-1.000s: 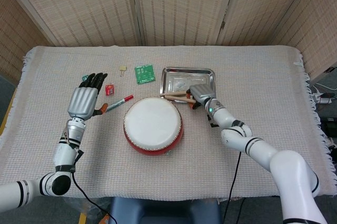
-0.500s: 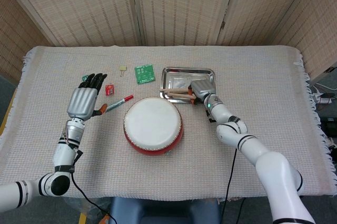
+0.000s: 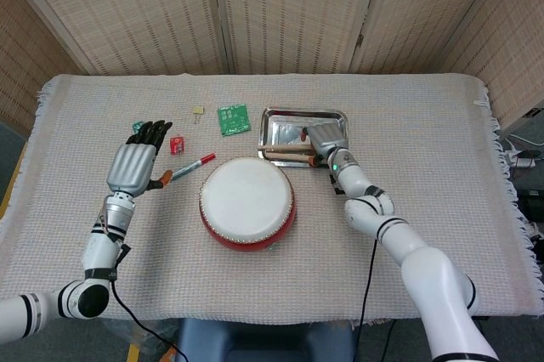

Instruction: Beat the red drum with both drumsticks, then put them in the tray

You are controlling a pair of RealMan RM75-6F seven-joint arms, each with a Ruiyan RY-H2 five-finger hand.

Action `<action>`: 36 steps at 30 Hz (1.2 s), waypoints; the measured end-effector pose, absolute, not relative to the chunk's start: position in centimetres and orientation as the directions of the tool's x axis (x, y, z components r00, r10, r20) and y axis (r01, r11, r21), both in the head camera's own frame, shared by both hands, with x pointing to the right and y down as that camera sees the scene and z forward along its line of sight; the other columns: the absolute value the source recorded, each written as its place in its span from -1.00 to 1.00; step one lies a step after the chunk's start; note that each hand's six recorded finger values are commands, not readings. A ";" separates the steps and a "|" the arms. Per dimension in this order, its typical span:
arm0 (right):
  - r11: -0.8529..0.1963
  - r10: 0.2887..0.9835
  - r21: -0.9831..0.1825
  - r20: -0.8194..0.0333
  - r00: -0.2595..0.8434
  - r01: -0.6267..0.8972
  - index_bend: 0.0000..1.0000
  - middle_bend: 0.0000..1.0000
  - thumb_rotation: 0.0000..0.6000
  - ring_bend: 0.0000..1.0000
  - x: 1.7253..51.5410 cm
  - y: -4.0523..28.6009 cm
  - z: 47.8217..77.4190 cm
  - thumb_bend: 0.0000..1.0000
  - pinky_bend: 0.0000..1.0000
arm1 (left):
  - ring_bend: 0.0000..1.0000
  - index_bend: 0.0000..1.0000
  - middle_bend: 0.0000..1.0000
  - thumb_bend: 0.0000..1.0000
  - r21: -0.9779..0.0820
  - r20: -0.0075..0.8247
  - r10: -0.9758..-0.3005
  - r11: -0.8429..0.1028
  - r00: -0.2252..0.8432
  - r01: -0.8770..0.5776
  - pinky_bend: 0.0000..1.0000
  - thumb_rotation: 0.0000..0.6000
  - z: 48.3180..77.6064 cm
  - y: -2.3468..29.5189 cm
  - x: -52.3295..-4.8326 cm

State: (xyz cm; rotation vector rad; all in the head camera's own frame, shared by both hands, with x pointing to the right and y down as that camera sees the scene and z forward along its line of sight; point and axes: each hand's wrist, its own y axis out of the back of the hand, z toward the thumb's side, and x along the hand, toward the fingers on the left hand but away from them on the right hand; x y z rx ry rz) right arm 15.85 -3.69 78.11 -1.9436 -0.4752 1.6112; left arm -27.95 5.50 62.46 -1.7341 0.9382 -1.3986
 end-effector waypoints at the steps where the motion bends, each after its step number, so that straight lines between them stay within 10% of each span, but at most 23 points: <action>1: -0.774 0.601 -0.627 -0.771 0.213 -0.085 -0.49 -0.24 1.00 -0.55 15.8 -3.7 78.1 -0.56 -0.09 | -1.00 -1.00 -0.98 -0.35 -0.868 0.468 -0.871 -0.485 0.151 -0.104 -0.60 1.00 62.4 5.5 -28.0; 19: -0.685 0.694 -0.729 -0.651 0.307 0.003 -0.59 -0.40 1.00 -0.69 17.7 -4.0 72.2 -0.58 -0.28 | -0.99 -1.00 -0.92 -0.34 -0.896 0.415 -0.898 -0.432 0.148 -0.107 -0.60 1.00 61.8 5.6 -29.6; 36: -0.466 0.878 -0.883 -0.454 0.152 0.052 -1.00 -0.79 1.00 -1.00 37.3 7.4 59.3 -0.58 -0.65 | -0.99 -0.96 -0.90 -0.33 -0.910 0.389 -0.921 -0.389 0.029 -0.144 -0.61 1.00 61.0 10.8 -37.5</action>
